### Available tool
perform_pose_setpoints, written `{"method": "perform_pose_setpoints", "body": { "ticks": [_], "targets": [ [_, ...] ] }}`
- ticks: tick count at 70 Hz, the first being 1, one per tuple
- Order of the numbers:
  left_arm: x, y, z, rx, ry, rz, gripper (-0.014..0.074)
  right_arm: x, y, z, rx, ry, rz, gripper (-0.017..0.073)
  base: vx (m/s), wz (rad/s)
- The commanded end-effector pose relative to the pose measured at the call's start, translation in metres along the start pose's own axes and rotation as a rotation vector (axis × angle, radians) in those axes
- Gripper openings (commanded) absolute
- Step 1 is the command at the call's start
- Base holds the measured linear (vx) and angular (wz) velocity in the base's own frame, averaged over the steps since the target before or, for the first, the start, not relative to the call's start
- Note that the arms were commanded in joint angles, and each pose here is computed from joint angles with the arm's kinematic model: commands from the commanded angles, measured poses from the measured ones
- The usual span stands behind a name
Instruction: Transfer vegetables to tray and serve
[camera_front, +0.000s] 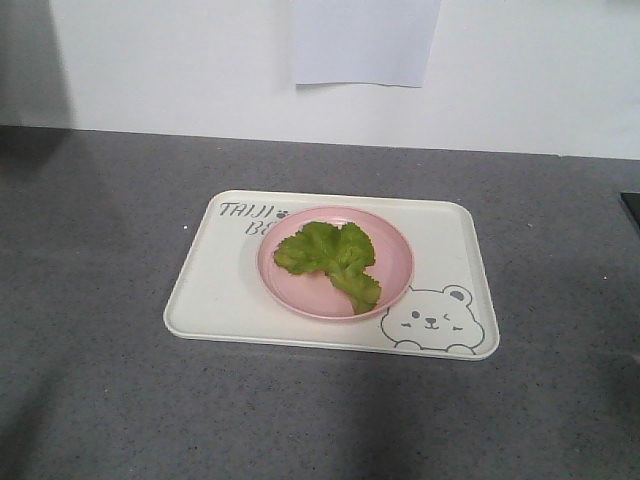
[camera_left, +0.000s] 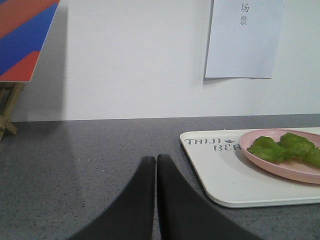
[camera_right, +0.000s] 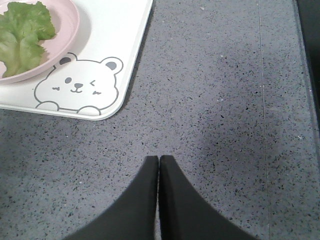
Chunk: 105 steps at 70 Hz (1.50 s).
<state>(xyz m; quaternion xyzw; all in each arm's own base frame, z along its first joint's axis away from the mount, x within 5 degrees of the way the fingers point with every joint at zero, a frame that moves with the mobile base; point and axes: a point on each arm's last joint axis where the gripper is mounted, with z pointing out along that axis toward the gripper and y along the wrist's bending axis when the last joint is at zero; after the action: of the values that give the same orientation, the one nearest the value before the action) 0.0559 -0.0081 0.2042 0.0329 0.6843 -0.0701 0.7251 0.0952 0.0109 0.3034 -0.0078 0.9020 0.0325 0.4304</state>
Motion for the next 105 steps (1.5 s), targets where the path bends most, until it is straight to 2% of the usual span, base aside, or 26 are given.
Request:
{"method": "perform_pose_setpoints", "body": {
  "ticks": [1,12,28,41,59,77,90,105],
  "targets": [
    [-0.004,0.000,-0.001,0.003,-0.073,-0.004,-0.0008,-0.012,0.001,-0.005,-0.004,-0.081,-0.017,-0.0008,0.00,0.00],
    [-0.004,0.000,-0.001,0.003,-0.073,-0.004,-0.0008,-0.012,-0.002,-0.005,0.023,-0.089,-0.044,-0.0008,0.00,0.00],
    [-0.004,0.000,-0.001,0.003,-0.073,-0.004,-0.0008,-0.004,-0.002,-0.001,0.013,-0.105,-0.053,-0.0008,0.00,0.00],
    [-0.004,0.000,-0.001,0.003,-0.073,-0.004,-0.0008,0.017,-0.001,0.006,-0.039,-0.261,-0.067,-0.0008,0.00,0.00],
    [-0.004,0.000,-0.001,0.003,-0.073,-0.004,-0.0008,0.049,-0.011,0.005,0.046,-0.535,-0.025,-0.0008,0.00,0.00],
    [-0.004,0.000,-0.001,0.003,-0.073,-0.004,-0.0007,0.085,-0.013,0.013,0.057,-0.725,-0.037,-0.0008,0.00,0.00],
    [-0.004,0.000,-0.001,0.003,-0.073,-0.004,-0.0007,0.101,-0.014,0.031,0.054,-0.771,-0.028,-0.0008,0.00,0.00],
    [-0.004,0.000,-0.001,0.003,-0.072,-0.004,-0.0008,0.101,-0.014,0.031,0.058,-0.778,-0.038,-0.0008,0.00,0.00]
  ]
}}
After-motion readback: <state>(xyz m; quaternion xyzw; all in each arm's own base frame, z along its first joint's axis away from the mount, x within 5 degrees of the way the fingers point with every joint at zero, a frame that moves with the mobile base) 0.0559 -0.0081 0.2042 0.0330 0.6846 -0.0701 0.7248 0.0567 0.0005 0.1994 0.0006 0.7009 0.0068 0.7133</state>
